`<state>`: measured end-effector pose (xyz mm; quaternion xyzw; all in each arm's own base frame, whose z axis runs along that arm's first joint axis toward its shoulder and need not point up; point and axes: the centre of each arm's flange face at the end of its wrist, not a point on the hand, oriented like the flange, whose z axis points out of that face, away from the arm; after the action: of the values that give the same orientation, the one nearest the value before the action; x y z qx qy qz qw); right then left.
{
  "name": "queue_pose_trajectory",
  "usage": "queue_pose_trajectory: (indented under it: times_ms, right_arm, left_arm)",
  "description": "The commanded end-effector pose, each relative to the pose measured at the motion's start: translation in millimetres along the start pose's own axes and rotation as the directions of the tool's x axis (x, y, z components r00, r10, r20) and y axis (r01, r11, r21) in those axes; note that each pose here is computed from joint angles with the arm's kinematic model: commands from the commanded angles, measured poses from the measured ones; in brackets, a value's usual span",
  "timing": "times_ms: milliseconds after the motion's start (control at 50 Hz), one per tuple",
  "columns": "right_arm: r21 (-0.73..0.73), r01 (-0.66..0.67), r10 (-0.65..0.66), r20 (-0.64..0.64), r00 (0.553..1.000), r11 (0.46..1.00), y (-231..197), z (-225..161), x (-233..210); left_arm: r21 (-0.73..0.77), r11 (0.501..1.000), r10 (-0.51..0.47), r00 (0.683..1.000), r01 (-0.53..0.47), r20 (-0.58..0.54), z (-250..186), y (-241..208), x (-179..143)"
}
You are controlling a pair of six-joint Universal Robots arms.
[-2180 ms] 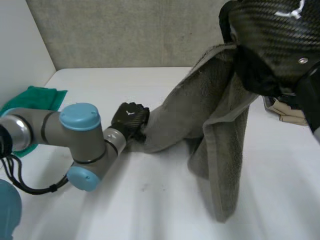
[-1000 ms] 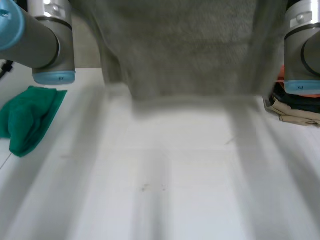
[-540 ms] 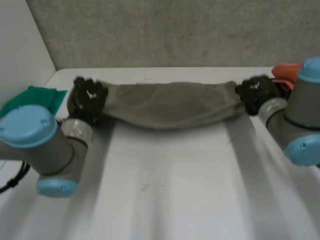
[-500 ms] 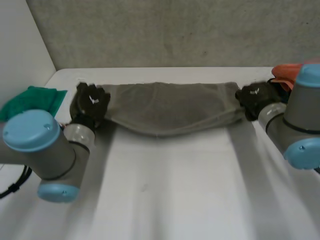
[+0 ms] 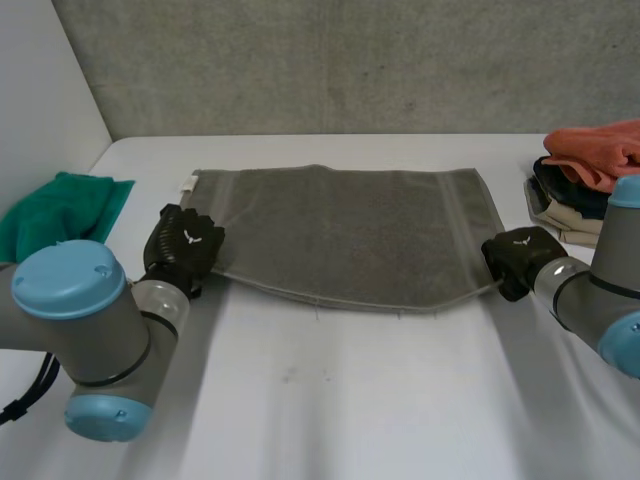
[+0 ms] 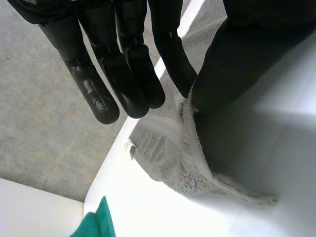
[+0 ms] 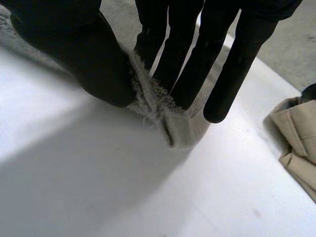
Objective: Fold the laundry.
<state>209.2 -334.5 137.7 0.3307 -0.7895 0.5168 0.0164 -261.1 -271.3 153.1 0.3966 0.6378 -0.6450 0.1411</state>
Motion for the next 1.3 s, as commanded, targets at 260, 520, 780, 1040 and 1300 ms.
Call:
queue_pose_trajectory:
  times_ms: [260, 520, 780, 1040, 1300]
  right_arm:
    - [-0.364, 0.429, -0.330, 0.304, 0.894, 0.827, 20.7, -129.9, 2.4]
    - [-0.148, 0.316, -0.320, -0.003, 0.947, 0.937, -0.5, -41.2, 26.9]
    - [0.030, 0.385, -0.362, -0.281, 0.889, 0.922, -21.0, 39.4, 37.8]
    - [0.131, 0.431, -0.349, -0.403, 0.846, 0.893, -19.4, 86.0, 25.4]
    - [0.181, 0.317, -0.225, -0.400, 0.888, 0.931, -63.1, 19.8, 36.3]
  left_arm:
    - [-0.301, 0.911, 0.134, 0.892, -0.282, -0.432, -125.9, 7.3, -10.3]
    - [-0.083, 0.968, 0.219, 0.960, -0.236, -0.174, -12.5, -22.4, -4.6]
    - [0.058, 0.947, 0.299, 0.935, -0.315, 0.188, 111.3, -36.5, -1.8]
    - [0.072, 0.924, 0.360, 0.917, -0.376, 0.172, 138.2, -7.9, 36.8]
    - [0.137, 0.953, 0.245, 0.953, -0.271, 0.180, 80.7, -56.7, -7.0]
